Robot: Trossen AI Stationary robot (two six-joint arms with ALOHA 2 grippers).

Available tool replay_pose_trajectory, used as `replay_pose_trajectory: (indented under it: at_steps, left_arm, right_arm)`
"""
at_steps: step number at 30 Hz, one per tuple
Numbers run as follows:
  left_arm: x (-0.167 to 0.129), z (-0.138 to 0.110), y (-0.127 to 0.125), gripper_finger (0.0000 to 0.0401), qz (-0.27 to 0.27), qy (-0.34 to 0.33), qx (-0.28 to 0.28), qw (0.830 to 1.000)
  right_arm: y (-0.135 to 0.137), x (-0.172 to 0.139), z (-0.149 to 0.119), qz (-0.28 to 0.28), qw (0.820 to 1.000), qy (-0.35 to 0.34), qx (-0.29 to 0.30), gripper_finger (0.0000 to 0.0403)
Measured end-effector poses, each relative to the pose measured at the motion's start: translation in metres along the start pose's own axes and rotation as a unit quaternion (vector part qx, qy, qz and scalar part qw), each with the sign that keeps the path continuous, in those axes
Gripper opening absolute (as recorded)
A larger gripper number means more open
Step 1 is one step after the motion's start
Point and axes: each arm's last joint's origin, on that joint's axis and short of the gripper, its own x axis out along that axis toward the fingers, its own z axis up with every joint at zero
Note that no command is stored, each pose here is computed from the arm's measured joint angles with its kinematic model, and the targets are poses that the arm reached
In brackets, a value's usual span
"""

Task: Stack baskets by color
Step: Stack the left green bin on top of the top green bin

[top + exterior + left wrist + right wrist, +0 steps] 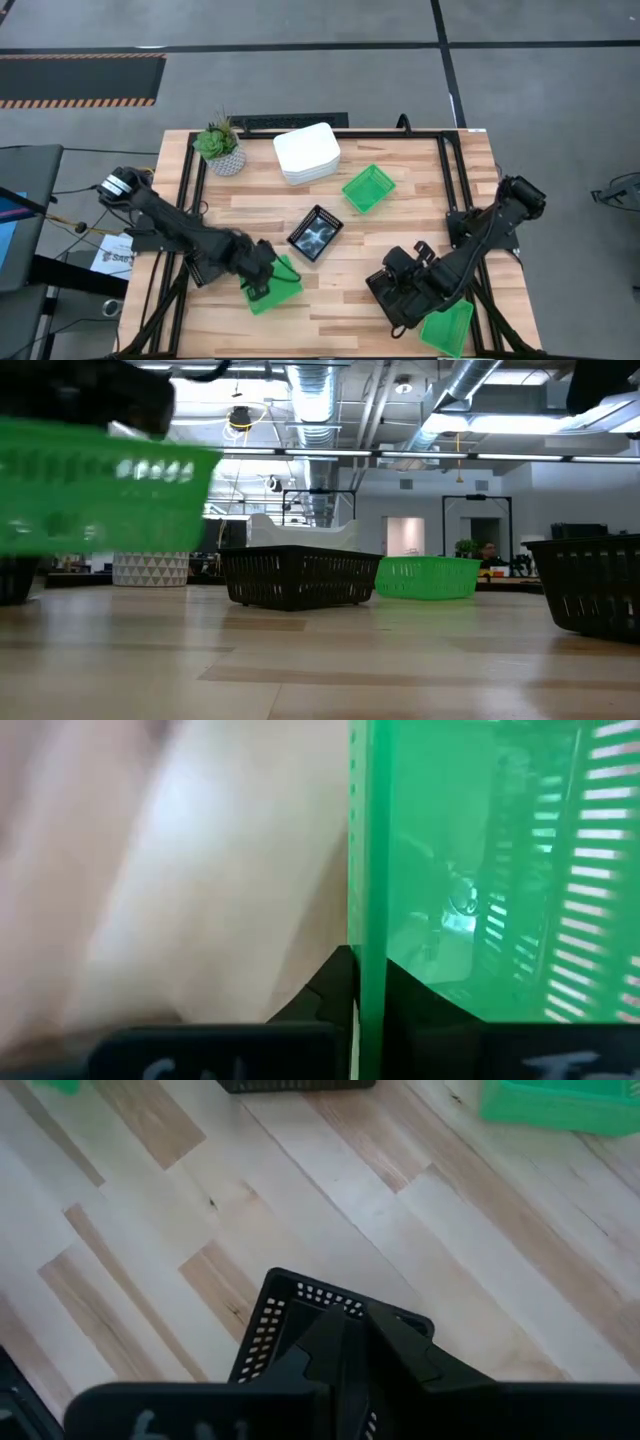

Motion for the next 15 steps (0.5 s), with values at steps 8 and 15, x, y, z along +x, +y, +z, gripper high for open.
replay_pose_trajectory:
  at_steps: [8, 15]
  left_arm:
    - [-0.042, 0.072, 0.038, 0.0000, 0.038, -0.154, -0.030, 0.987]
    - [-0.074, 0.143, 0.072, 0.0000, 0.018, -0.319, -0.037, 0.947]
  right_arm:
    - [0.002, -0.009, -0.016, 0.014, 0.999, -0.027, 0.029, 0.0063]
    - [0.003, -0.011, -0.018, 0.017, 0.998, -0.042, 0.038, 0.0063]
